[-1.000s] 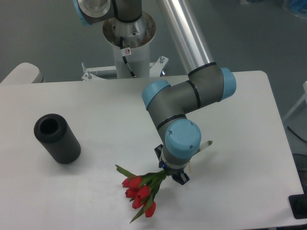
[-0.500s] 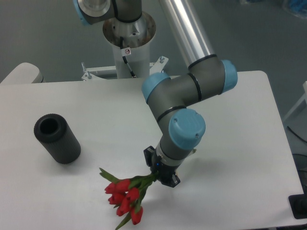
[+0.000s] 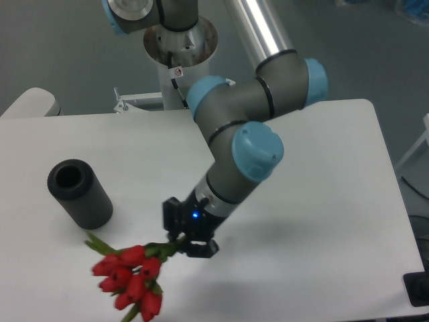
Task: Insert the flowers into the vase
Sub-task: 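Carry the red tulip bunch in the gripper toward the black vase, then raise the tulips and position the stems above the vase opening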
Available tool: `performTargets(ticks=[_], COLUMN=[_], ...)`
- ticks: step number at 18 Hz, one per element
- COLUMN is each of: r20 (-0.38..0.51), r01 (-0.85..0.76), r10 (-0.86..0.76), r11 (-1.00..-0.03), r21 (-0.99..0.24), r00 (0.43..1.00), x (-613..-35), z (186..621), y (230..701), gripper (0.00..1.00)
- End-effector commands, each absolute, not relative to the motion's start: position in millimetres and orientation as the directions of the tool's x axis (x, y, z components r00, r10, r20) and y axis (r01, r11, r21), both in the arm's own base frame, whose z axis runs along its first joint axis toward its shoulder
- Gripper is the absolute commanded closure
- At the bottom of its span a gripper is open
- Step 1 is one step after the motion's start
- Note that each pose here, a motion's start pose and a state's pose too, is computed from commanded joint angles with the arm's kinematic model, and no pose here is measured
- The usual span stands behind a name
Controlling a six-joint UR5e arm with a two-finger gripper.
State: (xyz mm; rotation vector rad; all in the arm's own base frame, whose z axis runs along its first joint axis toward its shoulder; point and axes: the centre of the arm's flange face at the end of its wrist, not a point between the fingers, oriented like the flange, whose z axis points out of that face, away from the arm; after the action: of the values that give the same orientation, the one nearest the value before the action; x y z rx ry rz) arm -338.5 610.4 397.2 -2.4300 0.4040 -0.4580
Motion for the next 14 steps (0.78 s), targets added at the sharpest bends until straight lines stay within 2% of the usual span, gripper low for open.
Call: performTargets(ticks=[9,14], r20=[0.282,0.235], r01=[-0.081,-0.058], r10=[-0.471,-0.531], r11=[-0.614,-0.477], r21=[-0.785,-0.877], r00=[0.836,0.814], x=[-296,-261], z=[438,455], y=[598,574], gripper=[0.86,0.86])
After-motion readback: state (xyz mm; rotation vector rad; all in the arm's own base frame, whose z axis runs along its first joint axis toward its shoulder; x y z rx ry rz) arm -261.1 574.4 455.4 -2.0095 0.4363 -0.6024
